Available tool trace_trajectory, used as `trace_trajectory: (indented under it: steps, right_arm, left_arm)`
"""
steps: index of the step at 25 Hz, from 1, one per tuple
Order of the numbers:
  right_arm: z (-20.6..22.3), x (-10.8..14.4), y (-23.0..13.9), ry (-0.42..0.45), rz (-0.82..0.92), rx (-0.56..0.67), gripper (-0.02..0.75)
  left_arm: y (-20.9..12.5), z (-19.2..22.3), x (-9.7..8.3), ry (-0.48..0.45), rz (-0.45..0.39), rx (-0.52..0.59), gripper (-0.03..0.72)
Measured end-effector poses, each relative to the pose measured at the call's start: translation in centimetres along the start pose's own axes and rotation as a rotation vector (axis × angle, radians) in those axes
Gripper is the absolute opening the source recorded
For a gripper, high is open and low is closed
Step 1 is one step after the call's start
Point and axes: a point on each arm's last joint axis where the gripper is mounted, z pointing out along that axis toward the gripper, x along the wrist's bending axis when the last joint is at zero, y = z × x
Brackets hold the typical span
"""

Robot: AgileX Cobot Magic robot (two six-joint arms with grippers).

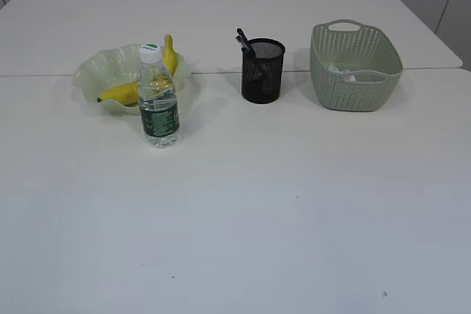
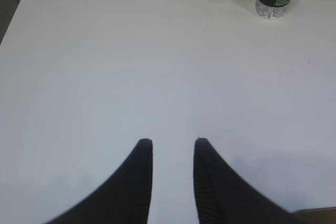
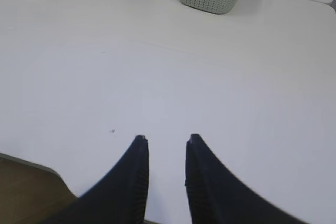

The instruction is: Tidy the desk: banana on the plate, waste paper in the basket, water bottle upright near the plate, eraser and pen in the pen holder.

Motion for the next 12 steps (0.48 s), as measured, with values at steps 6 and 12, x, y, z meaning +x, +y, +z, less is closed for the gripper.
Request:
trace_trajectory:
  steps: [6, 12]
  right_arm:
    - [0.00, 0.10, 0.00, 0.011, -0.003, 0.000, 0.192]
    - [0.00, 0.10, 0.00, 0.011, -0.001, 0.000, 0.192]
  left_arm:
    - [0.00, 0.00, 0.00, 0.000, 0.000, 0.000, 0.181]
    - [0.00, 0.00, 0.00, 0.000, 0.000, 0.000, 0.181]
